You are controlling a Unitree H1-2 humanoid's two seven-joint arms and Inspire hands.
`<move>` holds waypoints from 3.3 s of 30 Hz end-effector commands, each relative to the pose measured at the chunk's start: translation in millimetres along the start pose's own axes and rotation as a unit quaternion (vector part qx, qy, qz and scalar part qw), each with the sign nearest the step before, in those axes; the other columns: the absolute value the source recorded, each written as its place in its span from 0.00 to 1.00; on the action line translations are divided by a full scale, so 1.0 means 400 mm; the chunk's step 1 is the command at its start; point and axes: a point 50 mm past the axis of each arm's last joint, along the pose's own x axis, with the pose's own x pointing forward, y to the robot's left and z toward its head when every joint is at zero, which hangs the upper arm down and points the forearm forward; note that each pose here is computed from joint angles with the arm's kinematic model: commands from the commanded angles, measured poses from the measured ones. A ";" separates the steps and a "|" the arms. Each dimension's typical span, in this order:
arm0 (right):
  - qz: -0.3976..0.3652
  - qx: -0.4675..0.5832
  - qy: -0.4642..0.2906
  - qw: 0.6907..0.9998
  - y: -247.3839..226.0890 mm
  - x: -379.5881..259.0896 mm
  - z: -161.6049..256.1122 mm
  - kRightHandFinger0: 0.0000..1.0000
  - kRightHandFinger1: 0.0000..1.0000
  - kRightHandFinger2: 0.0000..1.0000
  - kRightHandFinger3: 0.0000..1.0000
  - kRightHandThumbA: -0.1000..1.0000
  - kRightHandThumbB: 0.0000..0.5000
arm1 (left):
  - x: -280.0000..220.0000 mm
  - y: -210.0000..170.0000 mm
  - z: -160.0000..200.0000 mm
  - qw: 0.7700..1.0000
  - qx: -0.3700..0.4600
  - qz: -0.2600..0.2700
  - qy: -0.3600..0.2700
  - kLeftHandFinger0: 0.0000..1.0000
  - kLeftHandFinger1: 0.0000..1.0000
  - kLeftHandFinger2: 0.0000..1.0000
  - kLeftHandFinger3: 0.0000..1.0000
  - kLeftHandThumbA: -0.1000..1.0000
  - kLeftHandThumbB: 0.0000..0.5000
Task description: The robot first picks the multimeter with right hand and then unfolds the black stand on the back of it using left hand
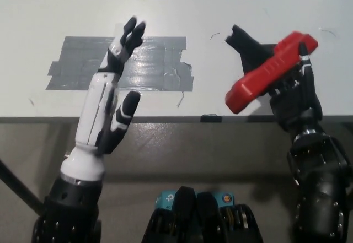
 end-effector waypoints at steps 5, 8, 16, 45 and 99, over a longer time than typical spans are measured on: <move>0.435 0.082 0.026 0.896 0.374 -0.152 0.082 0.00 0.00 0.05 0.34 0.00 0.29 | 0.104 -0.025 0.141 0.995 -0.020 -0.035 -0.096 1.00 1.00 1.00 1.00 0.98 0.33; 0.444 0.083 0.032 0.892 0.376 -0.160 0.084 0.00 0.00 0.02 0.20 0.00 0.23 | 0.117 -0.025 0.149 0.993 -0.021 -0.039 -0.107 1.00 1.00 1.00 1.00 1.00 0.31; 0.424 0.072 0.032 0.902 0.348 -0.172 0.091 0.00 0.00 0.20 0.16 0.00 0.23 | 0.130 -0.032 0.169 0.991 -0.016 -0.033 -0.128 1.00 1.00 1.00 1.00 1.00 0.33; 0.387 0.047 0.050 0.919 0.228 -0.207 0.047 0.00 0.00 0.52 0.43 0.00 0.22 | 0.080 -0.047 0.196 0.990 0.006 -0.012 -0.143 1.00 1.00 1.00 1.00 1.00 0.57; 0.386 0.036 0.032 0.921 0.248 -0.193 0.079 0.00 0.10 0.65 0.65 0.00 0.25 | 0.020 -0.088 0.166 0.986 -0.012 0.013 -0.164 1.00 0.45 0.52 1.00 1.00 0.39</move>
